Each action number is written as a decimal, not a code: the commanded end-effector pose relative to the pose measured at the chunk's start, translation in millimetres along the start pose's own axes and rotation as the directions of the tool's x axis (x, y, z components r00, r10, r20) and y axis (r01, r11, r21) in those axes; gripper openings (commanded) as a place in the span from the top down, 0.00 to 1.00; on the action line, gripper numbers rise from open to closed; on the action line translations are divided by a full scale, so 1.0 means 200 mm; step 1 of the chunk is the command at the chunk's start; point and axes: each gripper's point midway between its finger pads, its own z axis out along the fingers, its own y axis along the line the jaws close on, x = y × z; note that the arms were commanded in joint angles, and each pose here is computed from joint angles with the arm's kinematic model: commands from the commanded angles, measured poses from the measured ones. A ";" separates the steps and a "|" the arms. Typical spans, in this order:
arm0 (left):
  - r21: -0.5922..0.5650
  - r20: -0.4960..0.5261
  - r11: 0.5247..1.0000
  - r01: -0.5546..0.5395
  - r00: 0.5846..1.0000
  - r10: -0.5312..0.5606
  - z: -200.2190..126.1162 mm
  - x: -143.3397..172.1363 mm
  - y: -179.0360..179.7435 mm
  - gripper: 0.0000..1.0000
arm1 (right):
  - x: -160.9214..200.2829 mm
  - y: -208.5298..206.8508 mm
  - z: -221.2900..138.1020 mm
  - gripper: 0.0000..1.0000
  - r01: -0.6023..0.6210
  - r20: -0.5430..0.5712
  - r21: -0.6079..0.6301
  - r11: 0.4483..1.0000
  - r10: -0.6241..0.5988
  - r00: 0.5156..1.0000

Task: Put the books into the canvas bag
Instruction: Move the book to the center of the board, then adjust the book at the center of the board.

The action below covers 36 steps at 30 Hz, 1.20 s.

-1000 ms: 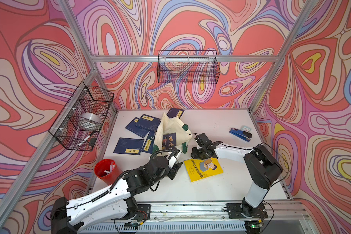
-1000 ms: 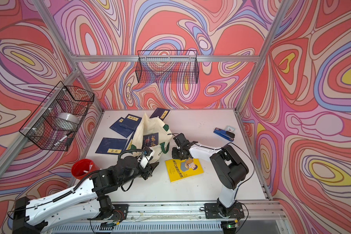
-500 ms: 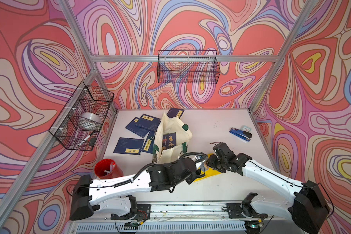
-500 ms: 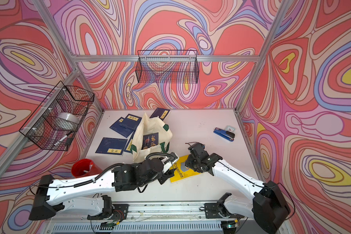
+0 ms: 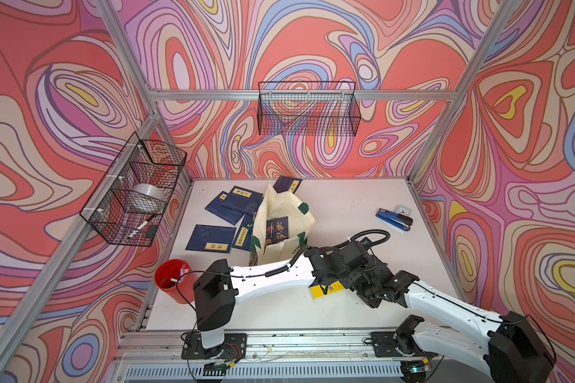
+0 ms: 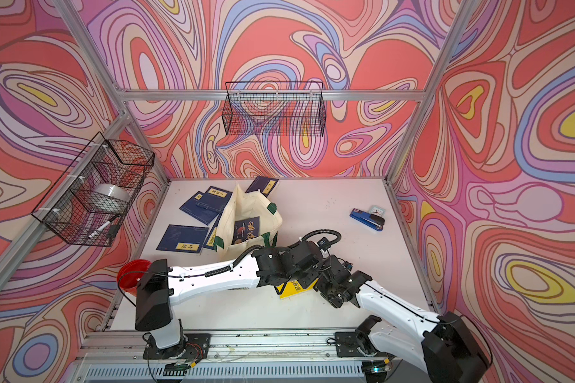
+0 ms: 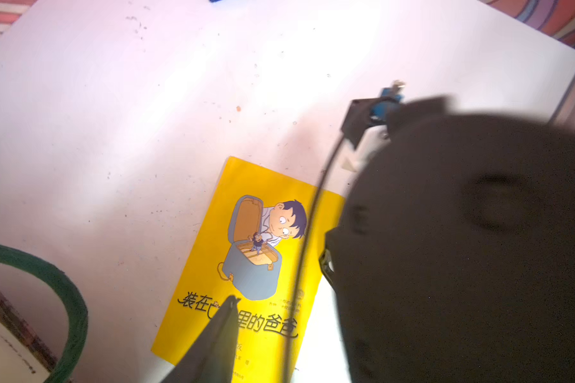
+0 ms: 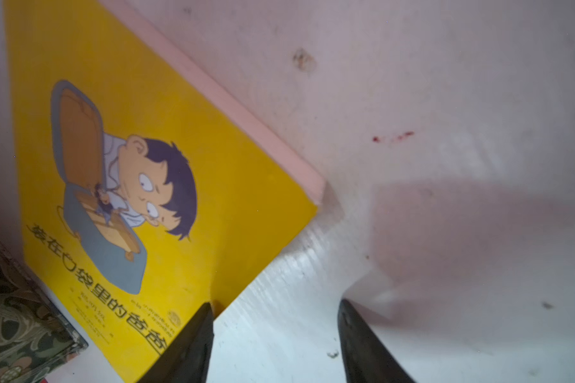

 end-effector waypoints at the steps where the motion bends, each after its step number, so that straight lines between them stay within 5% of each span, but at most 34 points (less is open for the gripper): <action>1: 0.042 -0.067 0.997 0.059 0.996 -0.056 0.03 0.05 0.03 0.47 | -0.03 -0.05 0.02 0.42 -0.063 0.039 0.019 0.998 0.062 0.997; 5: 0.110 -0.069 0.987 0.117 0.992 -0.110 0.07 0.05 0.07 0.46 | -0.09 -0.02 0.03 0.50 -0.062 0.032 -0.004 0.998 0.062 0.998; 11: 0.025 -0.179 0.989 0.148 0.974 -0.141 0.30 0.08 0.27 0.45 | -0.11 0.05 0.05 0.61 -0.044 -0.017 -0.032 0.999 0.044 0.999; 16: -0.022 -0.275 0.985 0.168 0.947 -0.168 0.51 0.15 0.37 0.42 | -0.06 0.04 0.06 0.45 -0.080 -0.064 -0.058 0.995 0.076 0.995; 22: -0.027 -0.331 0.979 0.202 0.922 -0.200 0.64 0.24 0.42 0.40 | -0.03 0.07 0.03 0.43 -0.092 -0.071 -0.094 0.991 0.085 0.994; 28: 0.054 -0.377 0.951 0.305 0.888 -0.263 0.62 0.31 0.35 0.40 | -0.01 0.15 0.12 0.58 -0.051 -0.122 -0.112 0.992 0.037 0.992; 36: 0.197 -0.403 0.826 0.529 0.811 -0.424 0.44 0.28 0.18 0.42 | -0.28 0.15 0.14 0.57 0.019 -0.051 -0.049 0.999 -0.021 0.998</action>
